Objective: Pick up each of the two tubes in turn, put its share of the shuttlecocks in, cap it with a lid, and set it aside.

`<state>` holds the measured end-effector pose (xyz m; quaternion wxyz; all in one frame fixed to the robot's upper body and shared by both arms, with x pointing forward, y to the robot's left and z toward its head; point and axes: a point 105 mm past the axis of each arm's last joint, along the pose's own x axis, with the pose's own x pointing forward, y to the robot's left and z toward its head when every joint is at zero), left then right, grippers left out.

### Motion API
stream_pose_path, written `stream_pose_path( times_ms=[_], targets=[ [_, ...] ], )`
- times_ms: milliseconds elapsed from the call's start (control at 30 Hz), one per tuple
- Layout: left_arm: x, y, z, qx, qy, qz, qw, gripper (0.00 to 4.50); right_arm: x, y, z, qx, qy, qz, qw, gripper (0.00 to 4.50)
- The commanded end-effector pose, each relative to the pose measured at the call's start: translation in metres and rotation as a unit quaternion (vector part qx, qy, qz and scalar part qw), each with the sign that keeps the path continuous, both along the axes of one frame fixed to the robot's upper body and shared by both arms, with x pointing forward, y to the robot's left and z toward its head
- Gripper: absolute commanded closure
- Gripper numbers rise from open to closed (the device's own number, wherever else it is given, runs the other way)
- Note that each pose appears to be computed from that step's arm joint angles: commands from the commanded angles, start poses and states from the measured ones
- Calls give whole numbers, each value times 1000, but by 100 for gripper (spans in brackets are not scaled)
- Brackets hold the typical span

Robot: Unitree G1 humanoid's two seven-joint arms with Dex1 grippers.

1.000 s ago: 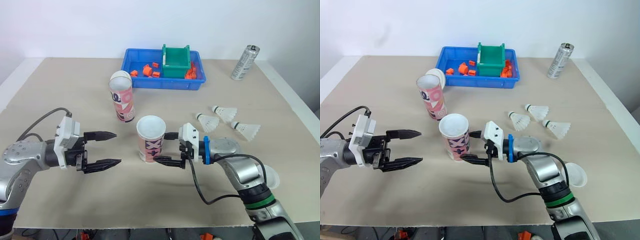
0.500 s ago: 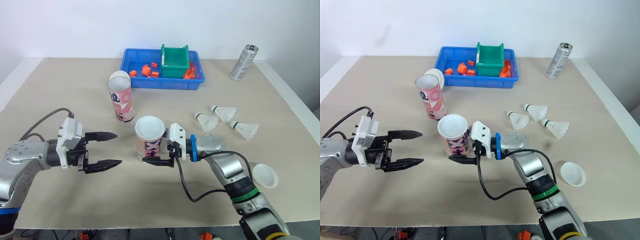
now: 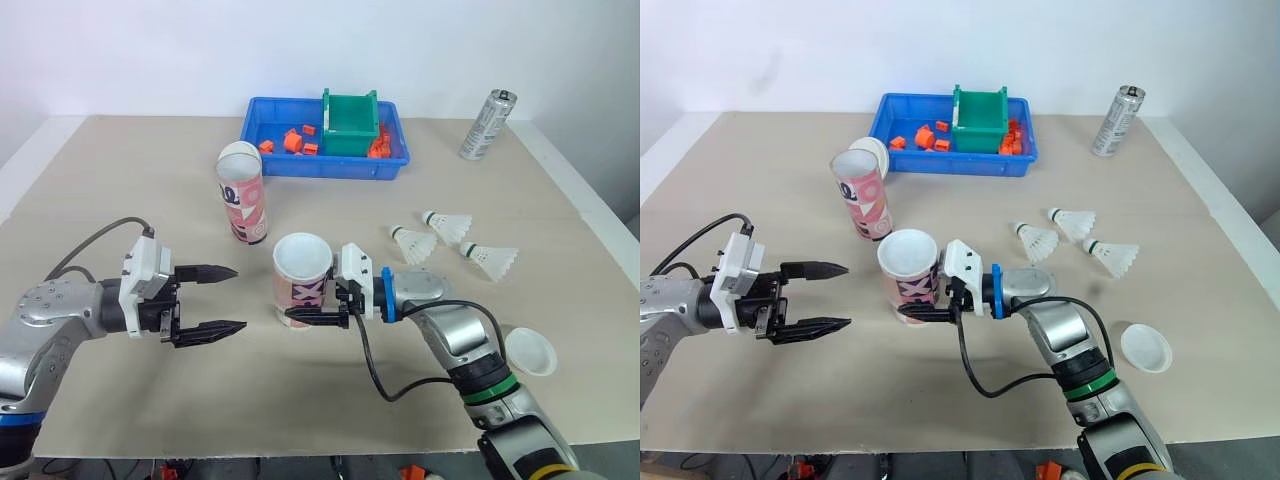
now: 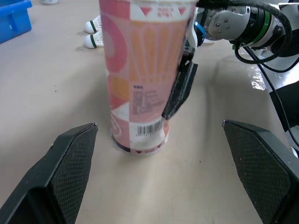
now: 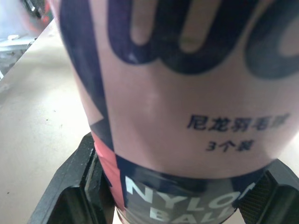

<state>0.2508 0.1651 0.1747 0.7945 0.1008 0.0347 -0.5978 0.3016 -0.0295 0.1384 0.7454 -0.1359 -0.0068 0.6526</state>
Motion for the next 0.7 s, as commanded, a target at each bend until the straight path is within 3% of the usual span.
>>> stream_pose_path(
  times_ms=[33,233,367,500,633,700],
  targets=[
    [1,-6,7,-3,-22,-15,1000,0,3,-10,35,43,-40,-17,998,119],
    [11,-26,16,-37,-39,-33,998,0,37,-77,99,130,-87,-163,974,119],
    [19,-45,24,-72,-47,-46,995,0,55,-155,143,188,-119,-301,927,119],
    [26,-58,31,-100,-51,-59,992,0,56,-227,163,197,-144,-419,875,119],
    [37,-82,33,-115,-55,-70,989,0,45,-340,168,158,-170,-619,751,119],
    [42,-88,31,-112,-58,-66,990,0,40,-364,164,149,-168,-656,721,119]
  ],
)
